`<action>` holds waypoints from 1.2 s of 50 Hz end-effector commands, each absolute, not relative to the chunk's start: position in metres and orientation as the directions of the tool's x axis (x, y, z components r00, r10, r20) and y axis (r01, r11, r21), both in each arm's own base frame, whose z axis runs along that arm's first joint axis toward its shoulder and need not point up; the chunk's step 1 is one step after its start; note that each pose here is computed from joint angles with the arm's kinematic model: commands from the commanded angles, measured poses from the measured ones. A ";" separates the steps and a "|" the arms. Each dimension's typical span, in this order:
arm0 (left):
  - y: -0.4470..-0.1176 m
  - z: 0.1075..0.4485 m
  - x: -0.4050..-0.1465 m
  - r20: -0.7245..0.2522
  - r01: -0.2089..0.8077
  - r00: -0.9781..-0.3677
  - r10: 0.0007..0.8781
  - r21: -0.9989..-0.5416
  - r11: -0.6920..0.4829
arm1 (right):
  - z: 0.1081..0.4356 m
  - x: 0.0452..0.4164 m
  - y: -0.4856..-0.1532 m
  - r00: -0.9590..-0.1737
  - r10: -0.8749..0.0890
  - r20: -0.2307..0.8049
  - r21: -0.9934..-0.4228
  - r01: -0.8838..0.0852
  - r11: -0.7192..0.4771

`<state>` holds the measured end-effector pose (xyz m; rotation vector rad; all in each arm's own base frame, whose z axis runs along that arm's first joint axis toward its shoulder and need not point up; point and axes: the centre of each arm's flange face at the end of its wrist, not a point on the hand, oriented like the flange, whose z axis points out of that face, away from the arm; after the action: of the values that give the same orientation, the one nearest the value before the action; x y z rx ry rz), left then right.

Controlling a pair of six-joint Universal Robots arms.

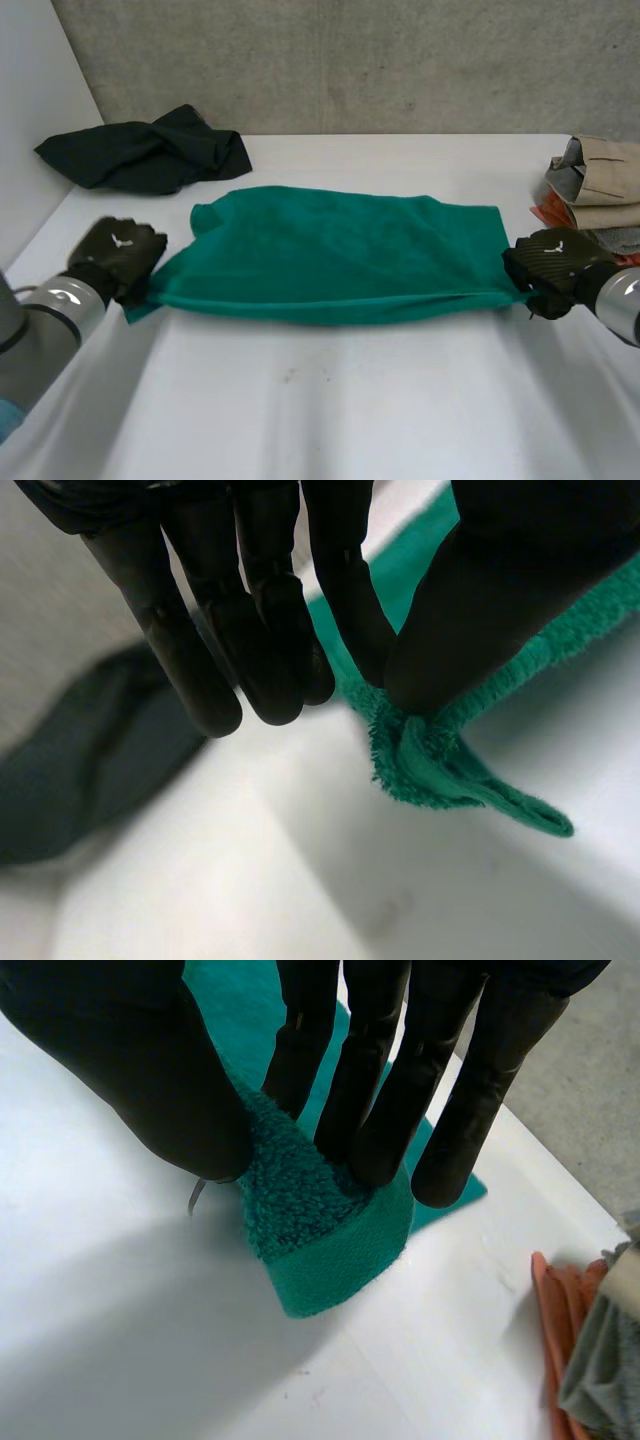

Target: Fold the laundry.

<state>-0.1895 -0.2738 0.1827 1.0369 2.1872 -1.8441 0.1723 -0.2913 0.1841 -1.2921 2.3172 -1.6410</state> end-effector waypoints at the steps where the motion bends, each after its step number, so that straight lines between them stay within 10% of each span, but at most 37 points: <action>1: -0.228 0.227 -0.189 -0.494 0.555 -0.753 0.434 -0.832 0.015 | 0.220 0.165 -0.249 -0.546 -0.713 0.439 -0.682 -0.719 0.131; 8: -0.206 0.210 -0.189 -0.428 0.580 -0.732 0.531 -0.799 0.156 | 0.220 0.156 -0.236 -0.479 -0.775 0.413 -0.603 -0.781 0.162; 18: -0.260 0.154 -0.201 -0.468 0.634 -0.716 0.518 -0.747 0.201 | 0.184 0.152 -0.277 -0.527 -0.751 0.398 -0.600 -0.769 0.221; 24: -0.302 0.166 -0.222 -0.604 0.690 -0.660 0.446 -0.723 0.042 | 0.197 0.179 -0.317 -0.549 -0.667 0.504 -0.657 -0.745 0.116; 31: -0.383 0.275 -0.260 -0.707 0.631 -0.704 0.058 -0.662 -0.405 | 0.285 0.213 -0.375 -0.654 -0.345 0.673 -0.736 -0.642 -0.216; 38: -0.391 0.385 -0.272 -0.542 0.501 -0.823 -0.173 -0.546 -0.671 | 0.384 0.220 -0.391 -0.798 0.023 0.602 -0.642 -0.502 -0.580; 46: -0.378 0.388 -0.265 -0.488 0.422 -0.866 -0.103 -0.607 -0.674 | 0.383 0.226 -0.386 -0.814 0.014 0.581 -0.648 -0.472 -0.598; 60: -0.350 0.217 -0.239 -0.590 0.530 -0.789 0.173 -0.795 -0.297 | 0.262 0.230 -0.361 -0.740 -0.293 0.605 -0.793 -0.526 -0.308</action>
<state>-0.2442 -0.3746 0.2951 0.7461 1.4201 -2.3566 0.2291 -0.3778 0.3103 -1.0722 1.7453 -2.6638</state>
